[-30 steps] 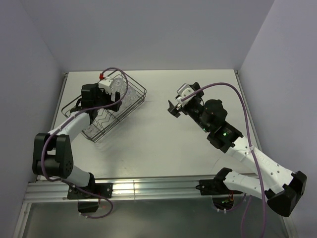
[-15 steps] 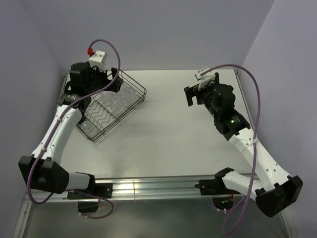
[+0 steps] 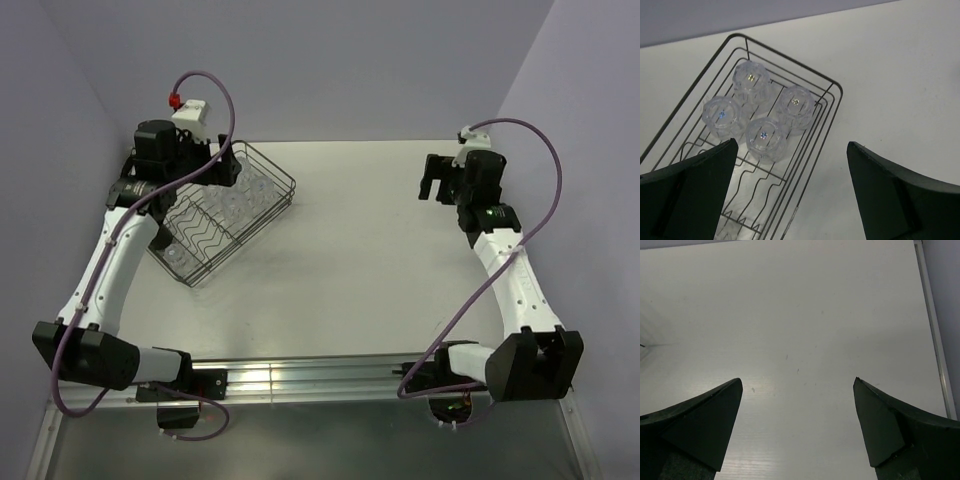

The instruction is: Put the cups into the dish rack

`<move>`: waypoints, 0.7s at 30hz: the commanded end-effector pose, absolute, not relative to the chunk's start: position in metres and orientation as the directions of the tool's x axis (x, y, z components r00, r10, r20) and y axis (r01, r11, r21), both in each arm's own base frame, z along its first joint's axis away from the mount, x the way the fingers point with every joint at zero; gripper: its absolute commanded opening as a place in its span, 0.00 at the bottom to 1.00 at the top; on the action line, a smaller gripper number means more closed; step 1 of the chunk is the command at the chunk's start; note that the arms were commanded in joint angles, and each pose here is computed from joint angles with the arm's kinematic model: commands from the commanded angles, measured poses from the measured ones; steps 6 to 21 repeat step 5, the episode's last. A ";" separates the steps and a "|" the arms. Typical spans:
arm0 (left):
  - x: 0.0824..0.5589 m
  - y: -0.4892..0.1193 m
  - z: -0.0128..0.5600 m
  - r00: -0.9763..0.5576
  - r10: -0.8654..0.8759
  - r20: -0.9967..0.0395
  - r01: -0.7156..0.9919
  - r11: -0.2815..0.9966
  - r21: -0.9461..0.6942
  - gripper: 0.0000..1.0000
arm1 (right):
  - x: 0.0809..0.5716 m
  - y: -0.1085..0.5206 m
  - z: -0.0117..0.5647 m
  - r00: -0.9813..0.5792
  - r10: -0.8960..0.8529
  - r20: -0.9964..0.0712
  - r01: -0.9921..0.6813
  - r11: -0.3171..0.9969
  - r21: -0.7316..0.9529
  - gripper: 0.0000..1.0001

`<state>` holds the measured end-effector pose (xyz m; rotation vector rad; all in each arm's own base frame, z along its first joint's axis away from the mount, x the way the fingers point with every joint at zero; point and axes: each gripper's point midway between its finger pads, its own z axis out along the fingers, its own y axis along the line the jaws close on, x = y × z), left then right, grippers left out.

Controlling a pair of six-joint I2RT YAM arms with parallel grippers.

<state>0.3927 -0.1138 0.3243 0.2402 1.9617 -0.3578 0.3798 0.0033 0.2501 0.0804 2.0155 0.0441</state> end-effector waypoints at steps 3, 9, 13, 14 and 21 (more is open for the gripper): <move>0.390 -0.101 0.322 -0.413 -0.018 -0.910 0.252 0.958 -0.133 0.99 | 0.384 0.003 0.279 -0.345 0.164 -0.924 0.049 0.986 0.157 1.00; 0.393 -0.099 0.325 -0.402 -0.030 -0.915 0.234 0.963 -0.134 0.99 | 0.384 0.007 0.279 -0.344 0.167 -0.924 0.029 0.986 0.167 1.00; 0.393 -0.099 0.325 -0.402 -0.030 -0.915 0.234 0.963 -0.134 0.99 | 0.384 0.007 0.279 -0.344 0.167 -0.924 0.029 0.986 0.167 1.00; 0.393 -0.099 0.325 -0.402 -0.030 -0.915 0.234 0.963 -0.134 0.99 | 0.384 0.007 0.279 -0.344 0.167 -0.924 0.029 0.986 0.167 1.00; 0.393 -0.099 0.325 -0.402 -0.030 -0.915 0.234 0.963 -0.134 0.99 | 0.384 0.007 0.279 -0.344 0.167 -0.924 0.029 0.986 0.167 1.00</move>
